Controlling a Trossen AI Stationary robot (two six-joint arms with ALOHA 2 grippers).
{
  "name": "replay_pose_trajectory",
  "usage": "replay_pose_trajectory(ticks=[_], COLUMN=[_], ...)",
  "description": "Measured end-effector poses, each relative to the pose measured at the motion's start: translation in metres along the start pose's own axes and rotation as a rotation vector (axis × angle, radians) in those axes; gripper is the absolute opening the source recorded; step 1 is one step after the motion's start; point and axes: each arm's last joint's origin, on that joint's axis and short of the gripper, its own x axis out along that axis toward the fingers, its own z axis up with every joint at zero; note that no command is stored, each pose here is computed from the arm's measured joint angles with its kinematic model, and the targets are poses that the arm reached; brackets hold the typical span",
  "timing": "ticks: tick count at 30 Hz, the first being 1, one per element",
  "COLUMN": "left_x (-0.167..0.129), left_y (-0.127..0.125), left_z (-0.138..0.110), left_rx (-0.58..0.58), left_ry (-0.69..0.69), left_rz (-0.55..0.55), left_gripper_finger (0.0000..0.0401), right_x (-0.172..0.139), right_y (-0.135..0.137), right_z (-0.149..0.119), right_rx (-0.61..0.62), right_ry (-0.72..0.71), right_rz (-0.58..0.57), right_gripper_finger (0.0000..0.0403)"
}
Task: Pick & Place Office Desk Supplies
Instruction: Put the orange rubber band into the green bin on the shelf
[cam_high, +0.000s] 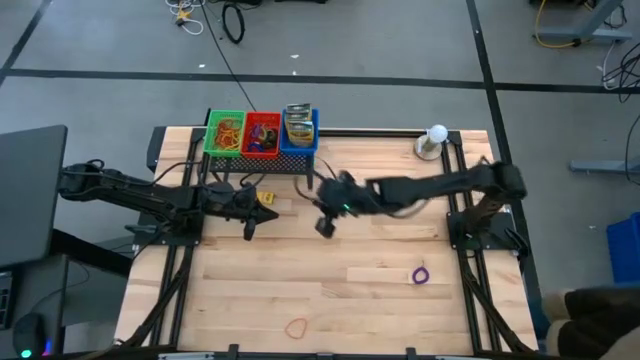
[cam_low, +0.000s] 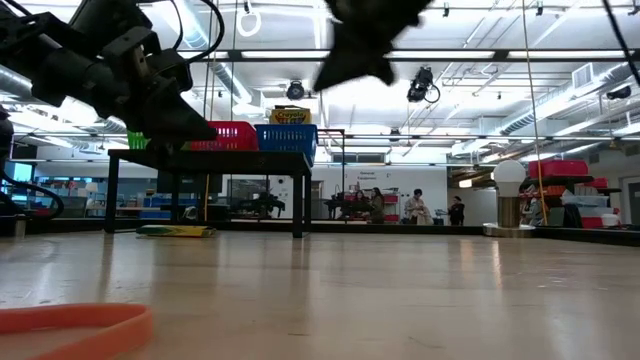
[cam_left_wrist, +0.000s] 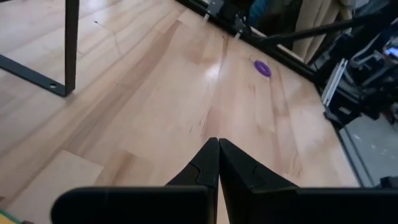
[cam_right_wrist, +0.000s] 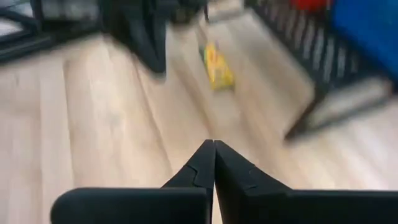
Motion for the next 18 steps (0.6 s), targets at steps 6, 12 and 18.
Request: replay_pose_trajectory(ticks=[6, 12, 18], left_x=[0.000, 0.006, 0.032], left_y=[-0.008, -0.028, -0.063], left_z=[-0.005, -0.015, -0.017], left_rx=[-0.023, -0.028, 0.024], left_ry=[0.036, 0.131, 0.296], left_rz=[-0.059, -0.033, 0.054], left_gripper_finger=[0.0012, 0.0005, 0.0005], right_x=[-0.028, -0.047, -0.058], right_y=[0.007, 0.008, 0.000], right_z=[-0.062, -0.115, -0.153], right_rx=[0.136, 0.182, 0.135], right_ry=[0.071, 0.138, 0.198], right_rz=[0.003, 0.009, 0.009], right_gripper_finger=[0.0006, 0.0005, 0.0005])
